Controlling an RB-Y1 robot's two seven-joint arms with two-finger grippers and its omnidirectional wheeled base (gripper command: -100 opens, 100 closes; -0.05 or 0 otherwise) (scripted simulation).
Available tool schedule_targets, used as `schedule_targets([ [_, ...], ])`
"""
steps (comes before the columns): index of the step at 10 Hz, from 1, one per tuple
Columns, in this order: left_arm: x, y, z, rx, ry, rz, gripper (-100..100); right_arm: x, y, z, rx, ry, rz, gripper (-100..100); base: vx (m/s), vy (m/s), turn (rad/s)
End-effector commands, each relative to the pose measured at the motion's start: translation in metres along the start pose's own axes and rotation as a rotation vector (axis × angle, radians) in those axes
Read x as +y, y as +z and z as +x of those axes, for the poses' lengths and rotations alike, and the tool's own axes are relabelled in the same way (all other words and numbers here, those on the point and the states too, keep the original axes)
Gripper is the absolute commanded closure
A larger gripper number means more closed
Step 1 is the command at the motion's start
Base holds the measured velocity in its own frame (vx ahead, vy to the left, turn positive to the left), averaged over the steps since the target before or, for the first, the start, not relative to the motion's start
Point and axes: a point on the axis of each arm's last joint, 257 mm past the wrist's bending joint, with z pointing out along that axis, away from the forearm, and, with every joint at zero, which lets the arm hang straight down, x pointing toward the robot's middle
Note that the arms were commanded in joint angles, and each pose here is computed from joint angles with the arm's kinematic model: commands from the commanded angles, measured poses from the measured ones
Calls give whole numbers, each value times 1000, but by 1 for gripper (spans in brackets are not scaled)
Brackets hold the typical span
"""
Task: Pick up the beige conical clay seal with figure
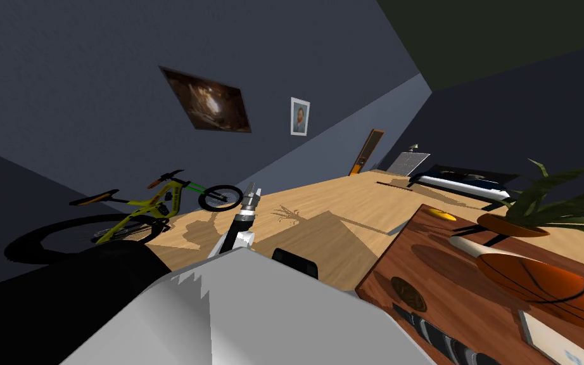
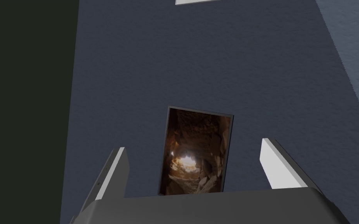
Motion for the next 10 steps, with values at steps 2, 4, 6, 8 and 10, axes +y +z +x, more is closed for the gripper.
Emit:
schedule_targets([
  [2, 0, 0, 0, 0, 0, 0, 0, -37, -23, 3, 32, -18, 80, -100, 54, -22, 79],
  [4, 0, 0, 0, 0, 0, 0, 0, -46, -28, 2, 38, -23, 101, -100, 48, -19, 36],
  [6, 0, 0, 0, 0, 0, 0, 0, -58, -36, -1, 42, -30, 129, -100, 35, -19, 43],
  [8, 0, 0, 0, 0, 0, 0, 0, -53, -34, 2, 40, -27, 118, 0, 12, -8, 9],
  [10, 0, 0, 0, 0, 0, 0, 0, -51, -23, 11, 37, -15, 122, -100, 7, -25, 64],
])
